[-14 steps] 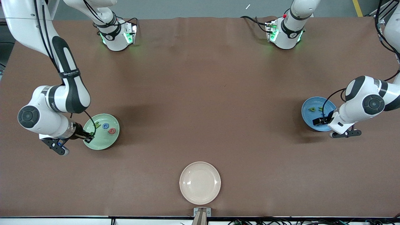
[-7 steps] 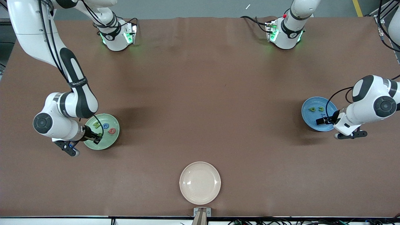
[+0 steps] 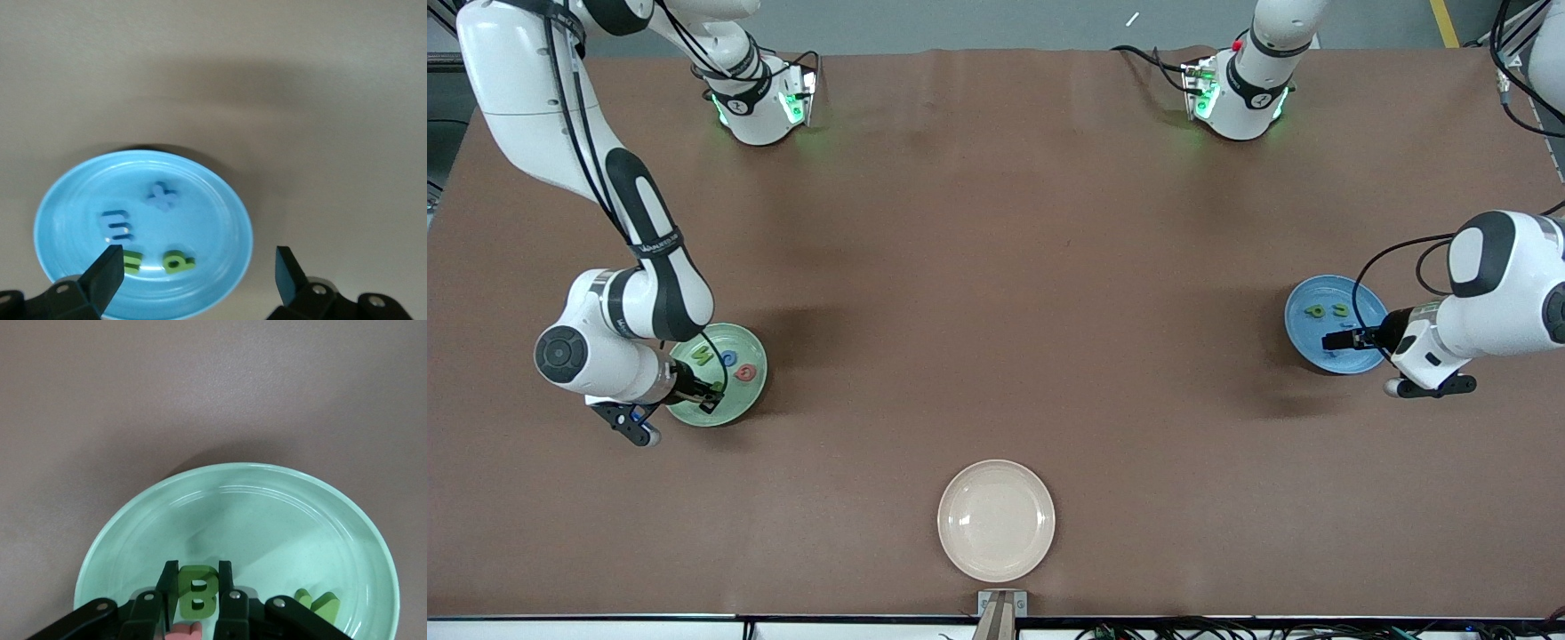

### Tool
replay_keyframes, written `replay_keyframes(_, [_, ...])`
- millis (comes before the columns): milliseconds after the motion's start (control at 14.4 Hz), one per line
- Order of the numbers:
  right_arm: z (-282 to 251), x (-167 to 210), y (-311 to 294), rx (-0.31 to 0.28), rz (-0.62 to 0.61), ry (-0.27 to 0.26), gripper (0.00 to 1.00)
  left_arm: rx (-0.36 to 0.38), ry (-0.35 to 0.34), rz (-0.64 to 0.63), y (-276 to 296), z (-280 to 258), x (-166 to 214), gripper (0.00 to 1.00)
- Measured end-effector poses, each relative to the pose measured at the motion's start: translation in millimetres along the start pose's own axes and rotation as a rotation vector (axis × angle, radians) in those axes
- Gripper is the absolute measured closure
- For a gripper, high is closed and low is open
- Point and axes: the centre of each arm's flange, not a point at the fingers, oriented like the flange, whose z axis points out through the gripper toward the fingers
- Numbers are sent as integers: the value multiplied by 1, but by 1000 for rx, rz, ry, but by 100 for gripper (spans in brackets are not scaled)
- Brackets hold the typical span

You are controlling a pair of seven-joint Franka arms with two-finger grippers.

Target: Sort upper and lower case letters into plates

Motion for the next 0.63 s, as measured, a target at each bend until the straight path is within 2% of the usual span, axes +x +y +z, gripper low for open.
replay_keyframes(70, [1,0,1,-2,2,-2,72,5,-5,-7,14,-3,0,0])
replay_keyframes(139, [2,-1,2,-3,3,-5,67,10,-6,-11,30,-6,-1,0])
replay_keyframes(487, [-9,1,-1,-26,-7,-41,19,-14,-22,-45,92,-5,-6,0])
replay_keyframes(626, [-33,7,-6,-41,-89,-73,0,-1,-18,-52,110,-6,-9,0])
